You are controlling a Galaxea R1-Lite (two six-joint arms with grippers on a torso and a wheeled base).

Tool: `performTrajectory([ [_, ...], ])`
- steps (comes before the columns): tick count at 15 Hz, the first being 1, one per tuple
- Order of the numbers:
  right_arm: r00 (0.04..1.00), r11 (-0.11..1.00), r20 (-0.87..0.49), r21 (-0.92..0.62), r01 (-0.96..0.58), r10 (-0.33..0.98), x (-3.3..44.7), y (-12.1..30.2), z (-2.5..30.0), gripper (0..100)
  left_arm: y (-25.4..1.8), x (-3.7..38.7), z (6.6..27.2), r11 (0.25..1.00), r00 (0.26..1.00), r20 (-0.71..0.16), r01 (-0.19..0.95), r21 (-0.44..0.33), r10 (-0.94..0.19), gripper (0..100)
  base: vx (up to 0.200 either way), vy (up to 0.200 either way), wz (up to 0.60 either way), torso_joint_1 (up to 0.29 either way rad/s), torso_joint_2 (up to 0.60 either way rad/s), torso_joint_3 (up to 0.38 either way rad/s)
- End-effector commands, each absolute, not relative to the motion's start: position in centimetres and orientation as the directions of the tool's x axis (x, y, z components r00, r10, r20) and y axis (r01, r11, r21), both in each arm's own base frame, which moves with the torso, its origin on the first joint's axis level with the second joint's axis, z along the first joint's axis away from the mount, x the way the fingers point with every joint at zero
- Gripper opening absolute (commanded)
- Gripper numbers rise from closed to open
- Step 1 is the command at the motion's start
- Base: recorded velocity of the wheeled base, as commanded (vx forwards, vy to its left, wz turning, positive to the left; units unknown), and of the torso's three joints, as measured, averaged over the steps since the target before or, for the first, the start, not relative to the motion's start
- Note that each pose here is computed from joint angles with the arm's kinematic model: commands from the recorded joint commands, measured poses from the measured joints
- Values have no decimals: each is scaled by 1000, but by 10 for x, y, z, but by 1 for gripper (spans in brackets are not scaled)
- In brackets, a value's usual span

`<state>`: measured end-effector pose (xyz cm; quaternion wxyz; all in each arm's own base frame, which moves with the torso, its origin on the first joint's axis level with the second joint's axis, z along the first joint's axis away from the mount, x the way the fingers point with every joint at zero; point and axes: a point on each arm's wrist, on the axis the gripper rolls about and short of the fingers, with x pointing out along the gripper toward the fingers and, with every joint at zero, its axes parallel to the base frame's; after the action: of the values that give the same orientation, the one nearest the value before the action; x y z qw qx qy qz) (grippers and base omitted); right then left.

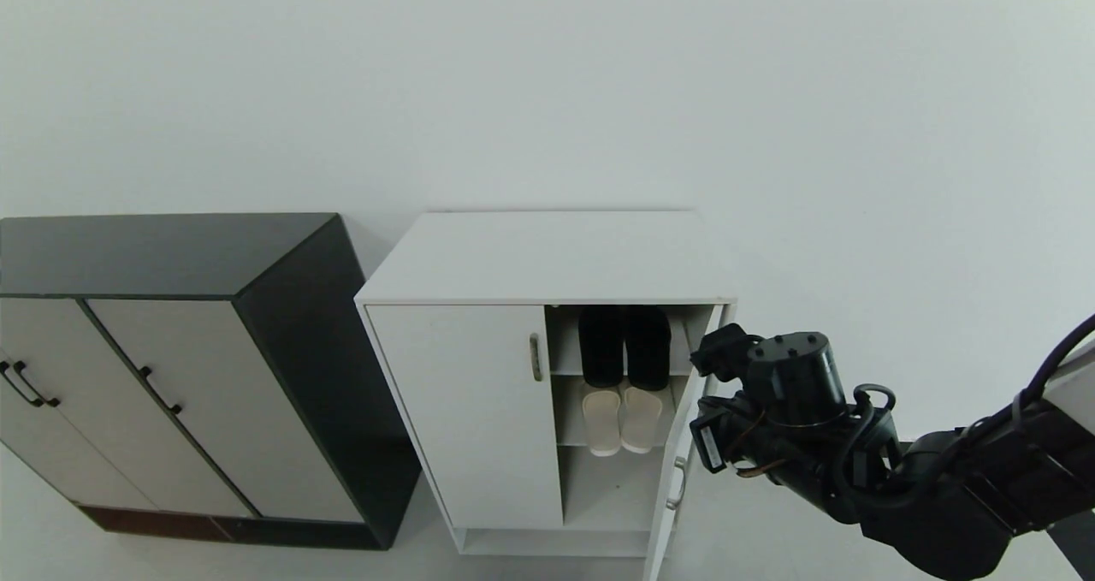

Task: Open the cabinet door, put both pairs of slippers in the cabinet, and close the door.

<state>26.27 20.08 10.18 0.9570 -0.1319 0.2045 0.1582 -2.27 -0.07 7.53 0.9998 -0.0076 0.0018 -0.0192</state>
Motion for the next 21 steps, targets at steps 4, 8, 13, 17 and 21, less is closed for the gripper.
performTrajectory([
  [4,858,909,-446,-192,-370,255,260,203,98,0,-1,-23,75,999,999,-3,38,-15,-38,0,0,0,0,0,0,0],
  [8,852,909,-459,-190,-371,252,267,209,88,0,-1,-23,75,999,999,-3,38,-15,-38,0,0,0,0,0,0,0],
  [13,865,912,-408,-154,-380,291,285,218,76,0,-1,-23,75,999,999,-3,40,-15,-40,0,0,0,0,0,0,0],
  [17,883,924,-340,-90,-373,323,308,219,71,0,-1,-23,75,999,999,-3,40,-15,-40,0,0,0,0,0,0,0],
  [21,881,916,-286,-23,-400,378,333,215,59,0,-1,-23,75,999,999,-3,40,-15,-40,0,0,0,0,0,0,0],
])
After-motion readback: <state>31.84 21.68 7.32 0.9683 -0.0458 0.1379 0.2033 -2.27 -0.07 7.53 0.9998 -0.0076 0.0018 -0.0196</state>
